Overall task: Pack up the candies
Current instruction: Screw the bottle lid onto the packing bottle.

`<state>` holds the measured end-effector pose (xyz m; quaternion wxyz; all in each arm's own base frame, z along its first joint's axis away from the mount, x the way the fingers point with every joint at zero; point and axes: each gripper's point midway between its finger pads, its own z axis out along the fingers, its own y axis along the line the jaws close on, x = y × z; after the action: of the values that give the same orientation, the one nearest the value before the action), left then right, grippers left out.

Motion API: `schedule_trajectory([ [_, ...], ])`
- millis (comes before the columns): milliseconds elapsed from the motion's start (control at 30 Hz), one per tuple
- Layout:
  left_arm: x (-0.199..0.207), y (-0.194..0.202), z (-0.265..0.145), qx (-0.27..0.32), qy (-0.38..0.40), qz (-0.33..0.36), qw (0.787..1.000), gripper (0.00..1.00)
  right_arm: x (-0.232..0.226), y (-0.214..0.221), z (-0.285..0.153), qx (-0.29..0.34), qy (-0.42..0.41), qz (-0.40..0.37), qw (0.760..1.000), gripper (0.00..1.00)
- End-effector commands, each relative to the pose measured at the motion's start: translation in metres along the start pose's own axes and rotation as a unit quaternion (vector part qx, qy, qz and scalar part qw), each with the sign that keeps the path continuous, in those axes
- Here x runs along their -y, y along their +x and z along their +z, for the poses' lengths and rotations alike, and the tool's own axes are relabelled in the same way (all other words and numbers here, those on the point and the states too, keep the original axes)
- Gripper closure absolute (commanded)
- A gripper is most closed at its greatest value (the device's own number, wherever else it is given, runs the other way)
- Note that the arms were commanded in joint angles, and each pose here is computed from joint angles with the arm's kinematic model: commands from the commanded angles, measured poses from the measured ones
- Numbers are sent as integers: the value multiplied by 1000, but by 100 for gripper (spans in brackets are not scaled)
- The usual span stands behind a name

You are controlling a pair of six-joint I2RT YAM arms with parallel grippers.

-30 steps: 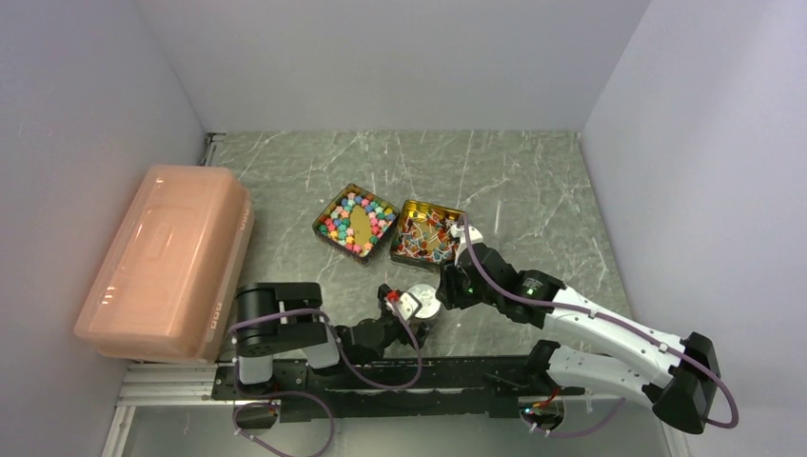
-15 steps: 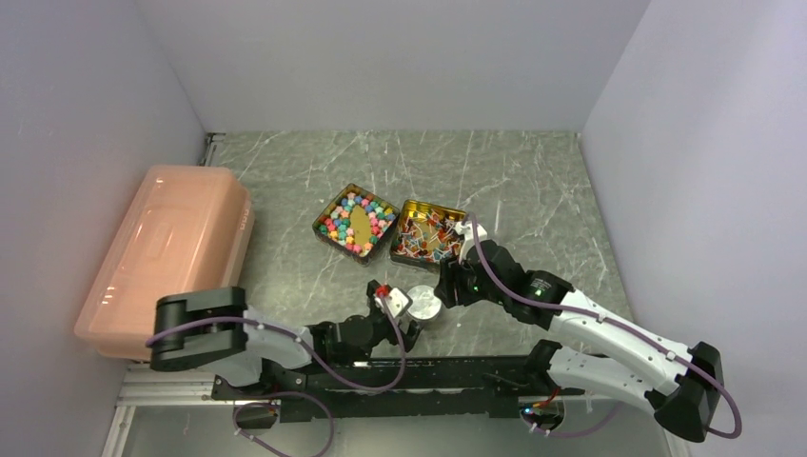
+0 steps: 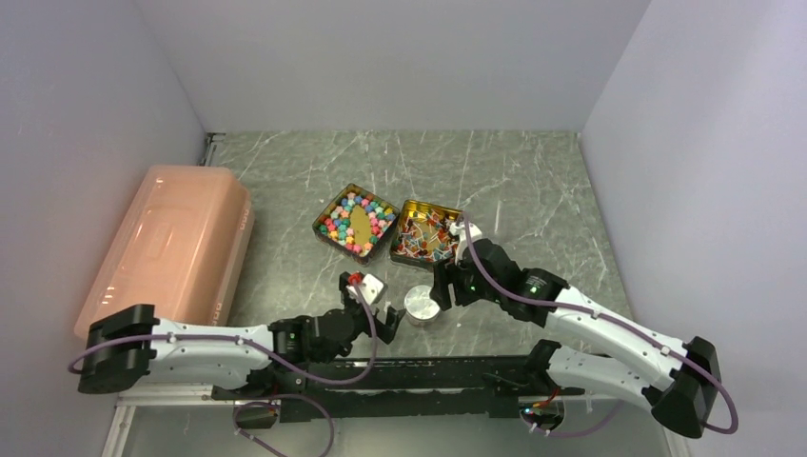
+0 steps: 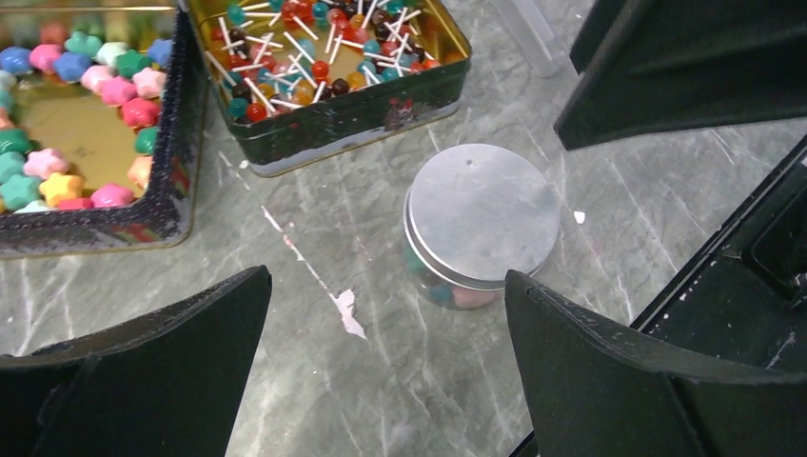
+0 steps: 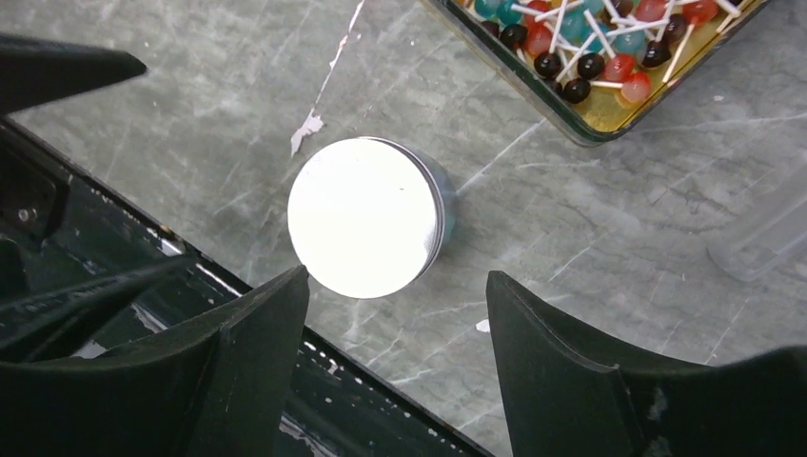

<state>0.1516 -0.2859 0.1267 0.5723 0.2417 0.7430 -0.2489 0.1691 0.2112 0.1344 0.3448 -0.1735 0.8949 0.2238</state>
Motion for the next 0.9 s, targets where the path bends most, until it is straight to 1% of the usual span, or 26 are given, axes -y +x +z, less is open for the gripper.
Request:
schedule_trajectory([
  [0,-14,-11,-8,-14,-26,-32,999,1,-12,-13,-3,-3,-19,-17,1000,27],
  [167,-16,-3,-16,-27,-6,-67,997,1,-22,-14,-3,-16,-38,-19,999,23],
  [300,-18,10,-23,-35,2,-82,996,1,-27,-8,2,-35,-37,-19,998,20],
  [400,-17,21,-27,-40,14,-93,995,0,-27,-2,8,-50,-18,-21,998,19],
  [500,-12,30,-29,-33,41,-108,993,1,-24,1,11,-58,6,-21,998,18],
  [600,-3,39,-27,-14,77,-104,991,0,-17,5,12,-63,27,-20,997,18],
  [667,-1,41,-22,4,82,-105,991,1,-15,8,13,-63,30,-18,997,18],
  [767,0,56,-9,-3,71,-86,994,1,-14,12,13,-66,30,-13,997,17],
  [833,12,61,3,-14,83,-64,994,1,-13,15,13,-67,28,-11,997,17],
  [867,22,56,9,-5,94,-62,994,1,-12,16,14,-67,29,-10,997,17],
])
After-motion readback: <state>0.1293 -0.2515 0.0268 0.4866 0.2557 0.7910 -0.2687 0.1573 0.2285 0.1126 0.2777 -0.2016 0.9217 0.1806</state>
